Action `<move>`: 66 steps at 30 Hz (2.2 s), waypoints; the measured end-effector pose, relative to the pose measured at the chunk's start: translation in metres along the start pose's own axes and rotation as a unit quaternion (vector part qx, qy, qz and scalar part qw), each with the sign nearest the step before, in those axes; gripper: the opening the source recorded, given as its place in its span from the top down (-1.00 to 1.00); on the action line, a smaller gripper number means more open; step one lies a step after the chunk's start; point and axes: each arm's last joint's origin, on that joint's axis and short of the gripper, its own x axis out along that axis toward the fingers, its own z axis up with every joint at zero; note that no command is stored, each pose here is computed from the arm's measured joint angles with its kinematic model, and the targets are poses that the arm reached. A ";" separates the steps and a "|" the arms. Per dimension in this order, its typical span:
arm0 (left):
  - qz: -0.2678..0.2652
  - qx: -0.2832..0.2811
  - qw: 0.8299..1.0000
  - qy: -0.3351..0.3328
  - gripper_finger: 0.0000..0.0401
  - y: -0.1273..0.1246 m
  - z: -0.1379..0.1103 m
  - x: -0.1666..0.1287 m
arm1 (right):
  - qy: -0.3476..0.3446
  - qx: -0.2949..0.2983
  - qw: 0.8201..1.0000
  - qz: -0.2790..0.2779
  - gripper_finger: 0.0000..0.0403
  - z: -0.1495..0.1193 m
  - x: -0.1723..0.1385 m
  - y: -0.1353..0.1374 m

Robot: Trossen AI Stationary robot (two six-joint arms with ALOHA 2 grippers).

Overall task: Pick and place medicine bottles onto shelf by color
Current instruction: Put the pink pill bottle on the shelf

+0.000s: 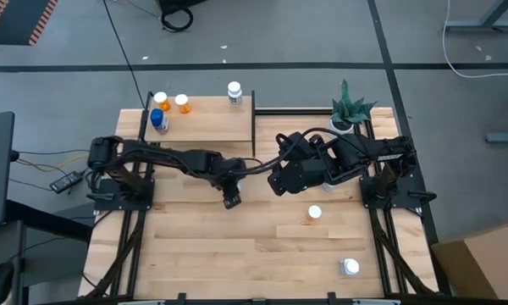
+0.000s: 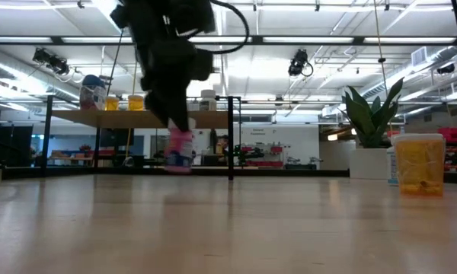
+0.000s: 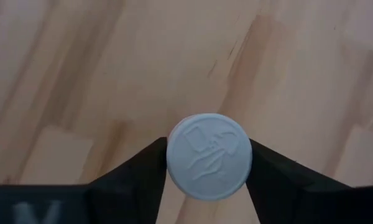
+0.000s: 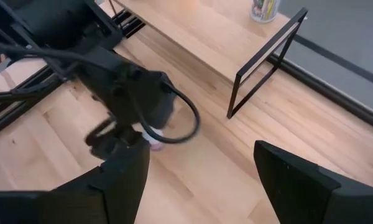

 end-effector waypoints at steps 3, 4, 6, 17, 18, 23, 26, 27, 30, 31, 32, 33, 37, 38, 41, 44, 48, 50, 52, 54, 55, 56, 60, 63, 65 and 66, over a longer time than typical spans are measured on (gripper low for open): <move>0.000 -0.017 1.000 -0.005 0.09 0.004 -0.003 -0.020 | -0.008 -0.006 1.000 -0.005 -0.47 0.001 0.000 0.000; 0.001 -0.022 1.000 -0.005 0.12 0.005 -0.004 -0.027 | -0.010 -0.007 1.000 -0.007 -0.47 0.001 0.000 0.000; -0.005 -0.034 0.999 -0.018 0.12 0.005 -0.005 -0.038 | -0.012 -0.010 1.000 -0.008 -0.47 0.001 0.000 -0.001; 0.054 -0.141 0.987 -0.048 0.05 0.018 -0.026 -0.091 | -0.012 -0.014 1.000 -0.008 -0.47 0.001 0.000 -0.001; 0.055 -0.148 0.986 -0.054 0.08 0.019 -0.027 -0.096 | -0.013 -0.015 1.000 -0.008 -0.47 0.001 0.000 -0.001; 0.060 -0.185 0.979 -0.062 0.09 0.027 -0.036 -0.115 | -0.014 -0.023 1.000 -0.010 -0.47 0.001 0.000 -0.001; 0.062 -0.223 0.970 -0.069 0.01 0.034 -0.041 -0.126 | -0.015 -0.028 0.999 -0.011 -0.47 0.001 0.000 -0.001; 0.062 -0.238 0.967 -0.072 -0.01 0.037 -0.042 -0.130 | -0.016 -0.029 0.999 -0.011 -0.47 0.001 0.000 -0.001; 0.066 -0.265 0.958 -0.085 -0.01 0.045 -0.047 -0.141 | -0.017 -0.031 0.999 -0.013 -0.47 0.002 0.001 -0.001; 0.075 -0.273 0.955 -0.087 0.01 0.049 -0.049 -0.144 | -0.017 -0.032 0.999 -0.014 -0.47 0.003 0.001 -0.002; 0.083 -0.281 0.952 -0.093 0.03 0.052 -0.050 -0.147 | -0.017 -0.034 0.999 -0.015 -0.47 0.003 0.002 -0.002; 0.084 -0.288 0.949 -0.102 0.06 0.055 -0.051 -0.151 | -0.017 -0.037 0.999 -0.015 -0.47 0.003 0.002 -0.002; 0.091 -0.316 0.936 -0.127 0.11 0.070 -0.058 -0.167 | -0.017 -0.052 0.998 -0.019 -0.47 0.005 0.004 -0.004; 0.097 -0.316 0.935 -0.127 0.11 0.073 -0.060 -0.170 | -0.017 -0.056 0.998 -0.019 -0.47 0.005 0.004 -0.004; 0.123 -0.323 0.930 -0.123 0.06 0.084 -0.067 -0.180 | -0.017 -0.064 0.997 -0.023 -0.47 0.008 0.006 -0.006; 0.166 -0.314 0.928 -0.114 0.04 0.094 -0.069 -0.193 | -0.017 -0.067 0.997 -0.028 -0.47 0.011 0.008 -0.008; 0.202 -0.300 0.922 -0.141 0.08 0.104 -0.062 -0.209 | -0.019 -0.069 0.997 -0.032 -0.47 0.015 0.012 -0.011; 0.214 -0.302 0.915 -0.159 0.09 0.109 -0.056 -0.215 | -0.020 -0.069 0.997 -0.035 -0.47 0.017 0.014 -0.012; 0.231 -0.303 0.911 -0.157 0.08 0.115 -0.053 -0.216 | -0.020 -0.067 0.997 -0.036 -0.47 0.019 0.015 -0.013; 0.243 -0.303 0.910 -0.147 0.05 0.122 -0.049 -0.212 | -0.020 -0.066 0.997 -0.037 -0.47 0.020 0.016 -0.014; 0.249 -0.301 0.910 -0.138 0.04 0.125 -0.047 -0.209 | -0.020 -0.065 0.997 -0.037 -0.47 0.021 0.016 -0.014; 0.254 -0.300 0.911 -0.127 0.03 0.128 -0.046 -0.205 | -0.020 -0.066 0.997 -0.038 -0.47 0.021 0.017 -0.014; 0.261 -0.301 0.912 -0.100 0.02 0.137 -0.037 -0.188 | -0.020 -0.066 0.997 -0.037 -0.47 0.022 0.017 -0.015; 0.256 -0.288 0.917 -0.102 0.04 0.139 -0.028 -0.181 | -0.020 -0.065 0.997 -0.037 -0.47 0.022 0.017 -0.015; 0.254 -0.283 0.919 -0.099 0.05 0.141 -0.024 -0.176 | -0.020 -0.065 0.997 -0.037 -0.47 0.022 0.017 -0.015; 0.255 -0.281 0.920 -0.096 0.05 0.141 -0.022 -0.174 | -0.020 -0.065 0.997 -0.037 -0.47 0.022 0.017 -0.015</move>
